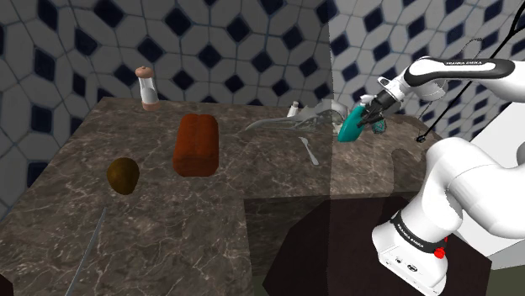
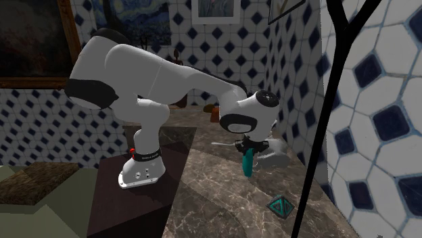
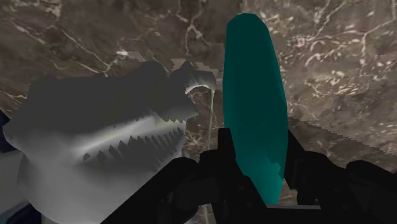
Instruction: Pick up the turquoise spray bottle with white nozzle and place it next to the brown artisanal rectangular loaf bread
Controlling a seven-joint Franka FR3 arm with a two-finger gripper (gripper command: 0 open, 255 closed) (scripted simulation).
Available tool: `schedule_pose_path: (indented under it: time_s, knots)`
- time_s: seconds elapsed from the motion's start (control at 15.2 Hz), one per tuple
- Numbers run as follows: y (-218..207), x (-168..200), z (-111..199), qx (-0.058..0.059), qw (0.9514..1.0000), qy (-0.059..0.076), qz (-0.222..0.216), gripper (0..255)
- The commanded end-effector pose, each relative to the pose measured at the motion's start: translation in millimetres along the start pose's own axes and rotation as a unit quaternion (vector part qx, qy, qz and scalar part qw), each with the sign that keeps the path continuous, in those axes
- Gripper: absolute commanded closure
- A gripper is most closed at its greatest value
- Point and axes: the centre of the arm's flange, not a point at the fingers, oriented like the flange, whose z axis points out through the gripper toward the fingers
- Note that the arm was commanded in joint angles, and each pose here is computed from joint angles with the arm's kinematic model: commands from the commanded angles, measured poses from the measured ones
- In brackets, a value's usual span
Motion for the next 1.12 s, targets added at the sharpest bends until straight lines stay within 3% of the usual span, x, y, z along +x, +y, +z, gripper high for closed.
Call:
schedule_pose_path:
  time_s: [0.0,1.06]
  knots:
    - [1,5,-9,0.000,1.0000,0.000,0.000,255]
    - [0,48,-81,0.000,1.0000,0.000,0.000,255]
